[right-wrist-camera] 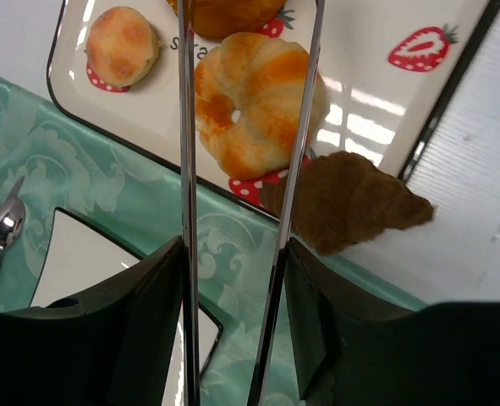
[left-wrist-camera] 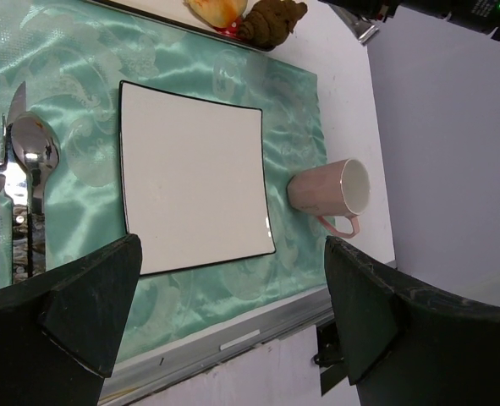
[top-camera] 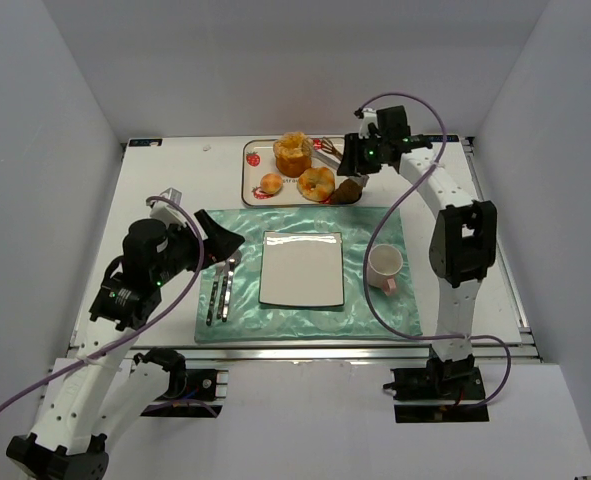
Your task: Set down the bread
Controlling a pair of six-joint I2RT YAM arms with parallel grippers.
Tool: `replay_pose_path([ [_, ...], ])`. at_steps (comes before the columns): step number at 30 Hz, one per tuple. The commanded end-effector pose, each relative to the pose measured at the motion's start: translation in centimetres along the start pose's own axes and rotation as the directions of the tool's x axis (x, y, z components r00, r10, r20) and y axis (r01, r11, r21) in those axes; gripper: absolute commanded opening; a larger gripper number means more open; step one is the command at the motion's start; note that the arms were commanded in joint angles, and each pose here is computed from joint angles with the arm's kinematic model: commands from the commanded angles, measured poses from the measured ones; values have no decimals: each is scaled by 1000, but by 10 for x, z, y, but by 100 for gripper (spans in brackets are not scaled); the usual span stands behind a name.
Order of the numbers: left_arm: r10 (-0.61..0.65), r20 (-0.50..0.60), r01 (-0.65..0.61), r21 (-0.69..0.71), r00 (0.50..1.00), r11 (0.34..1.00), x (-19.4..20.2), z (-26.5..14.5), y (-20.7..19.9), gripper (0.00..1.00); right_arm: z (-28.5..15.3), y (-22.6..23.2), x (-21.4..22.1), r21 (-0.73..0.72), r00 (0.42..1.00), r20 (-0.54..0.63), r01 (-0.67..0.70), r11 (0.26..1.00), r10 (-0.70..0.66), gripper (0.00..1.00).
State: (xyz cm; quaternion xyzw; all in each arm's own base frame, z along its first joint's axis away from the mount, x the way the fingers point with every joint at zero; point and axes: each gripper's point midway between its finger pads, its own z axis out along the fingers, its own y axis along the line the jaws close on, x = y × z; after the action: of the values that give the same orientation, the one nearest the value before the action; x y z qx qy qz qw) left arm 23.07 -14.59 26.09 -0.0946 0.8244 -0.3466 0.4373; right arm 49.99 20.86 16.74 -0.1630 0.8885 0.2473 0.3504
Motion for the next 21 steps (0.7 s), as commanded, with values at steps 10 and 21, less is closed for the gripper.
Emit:
replay_pose_path([
  [10, -31, 37, 31, -12, 999, 999, -15, 0, -7, 98, 20, 19, -45, -57, 992, 117, -42, 998, 48, 52],
  [21, -28, 29, 29, -19, 999, 999, -15, 3, -6, 98, 5, 26, -43, -108, 987, 116, -103, 989, 115, 51],
])
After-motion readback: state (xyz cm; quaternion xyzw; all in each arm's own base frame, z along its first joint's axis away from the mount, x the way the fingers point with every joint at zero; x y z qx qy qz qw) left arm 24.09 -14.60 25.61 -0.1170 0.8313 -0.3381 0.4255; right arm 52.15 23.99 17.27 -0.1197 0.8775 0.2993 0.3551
